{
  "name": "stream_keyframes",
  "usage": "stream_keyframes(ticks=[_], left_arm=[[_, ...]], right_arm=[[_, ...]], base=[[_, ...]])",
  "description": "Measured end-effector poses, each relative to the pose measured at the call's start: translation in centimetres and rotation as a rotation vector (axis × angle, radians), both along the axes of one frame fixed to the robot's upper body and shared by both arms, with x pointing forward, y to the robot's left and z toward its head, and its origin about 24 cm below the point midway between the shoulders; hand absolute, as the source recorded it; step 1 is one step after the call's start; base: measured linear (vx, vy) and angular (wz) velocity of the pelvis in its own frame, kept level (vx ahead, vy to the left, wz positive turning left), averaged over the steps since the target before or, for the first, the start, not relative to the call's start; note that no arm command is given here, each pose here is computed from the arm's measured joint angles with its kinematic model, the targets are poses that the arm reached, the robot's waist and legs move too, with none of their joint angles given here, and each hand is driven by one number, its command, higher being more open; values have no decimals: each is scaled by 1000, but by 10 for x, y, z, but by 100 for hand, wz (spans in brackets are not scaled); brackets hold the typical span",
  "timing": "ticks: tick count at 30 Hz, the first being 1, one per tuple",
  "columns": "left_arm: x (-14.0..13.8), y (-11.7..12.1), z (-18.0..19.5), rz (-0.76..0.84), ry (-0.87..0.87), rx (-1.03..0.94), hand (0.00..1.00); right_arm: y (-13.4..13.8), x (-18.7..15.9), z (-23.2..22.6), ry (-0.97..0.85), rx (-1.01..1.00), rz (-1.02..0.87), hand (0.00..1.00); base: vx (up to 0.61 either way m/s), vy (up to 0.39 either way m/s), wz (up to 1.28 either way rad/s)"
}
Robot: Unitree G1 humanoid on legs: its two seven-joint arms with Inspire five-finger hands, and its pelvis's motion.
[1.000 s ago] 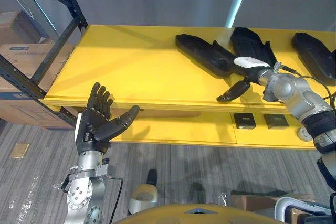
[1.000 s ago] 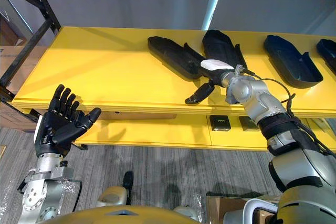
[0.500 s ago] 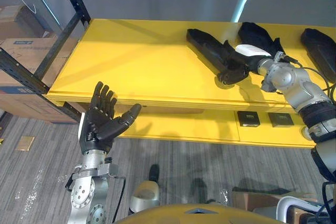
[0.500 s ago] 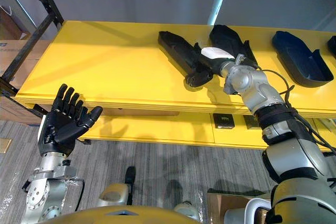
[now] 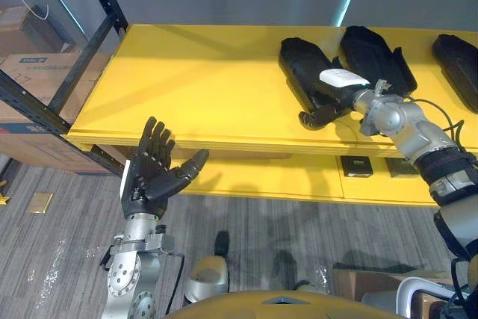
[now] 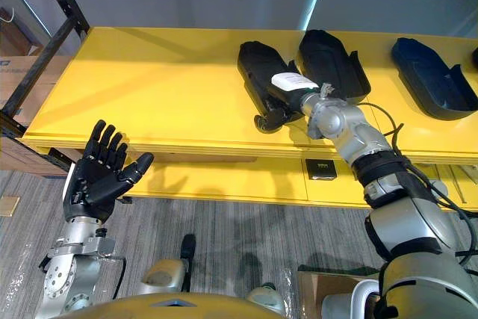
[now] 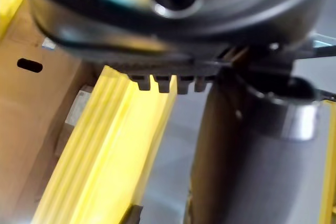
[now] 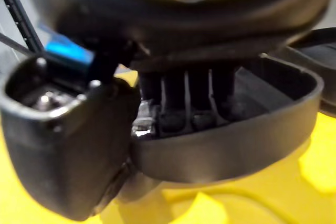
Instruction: Walk over and take three plastic housings, then place them on the shelf
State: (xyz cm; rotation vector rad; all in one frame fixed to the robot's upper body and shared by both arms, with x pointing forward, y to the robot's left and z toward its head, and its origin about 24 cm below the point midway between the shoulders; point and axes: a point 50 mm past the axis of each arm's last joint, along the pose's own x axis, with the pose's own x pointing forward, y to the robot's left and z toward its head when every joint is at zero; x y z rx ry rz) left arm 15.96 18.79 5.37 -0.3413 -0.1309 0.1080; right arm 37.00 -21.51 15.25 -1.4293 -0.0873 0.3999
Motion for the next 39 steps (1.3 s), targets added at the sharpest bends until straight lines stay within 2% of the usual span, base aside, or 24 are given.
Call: stream_keyframes(ticks=[9,15,22,27,32,39], left_arm=[[1,-9,-2,-9,13,-26,100],[7,-12,0,17,13,-53,100],[9,-18,-1,36,19,-93,100],[9,-21,-1,26,25,-100,100],[9,-23,-2,33,41,-106,100],[10,-22,-2,35,41,-129,100]], right_arm=[[35,9,-16,16,156,-74,0],[74,22,-8,31,274,-117,0],[102,33,3,48,387,-160,0],[112,37,12,55,416,-172,0],[110,39,10,66,402,-193,0],[108,42,17,18,259,-174,0]], base=[[0,0,0],[-2,-2,7],[-9,-12,8],[-24,-13,4],[0,0,0],[-10,-18,-4]])
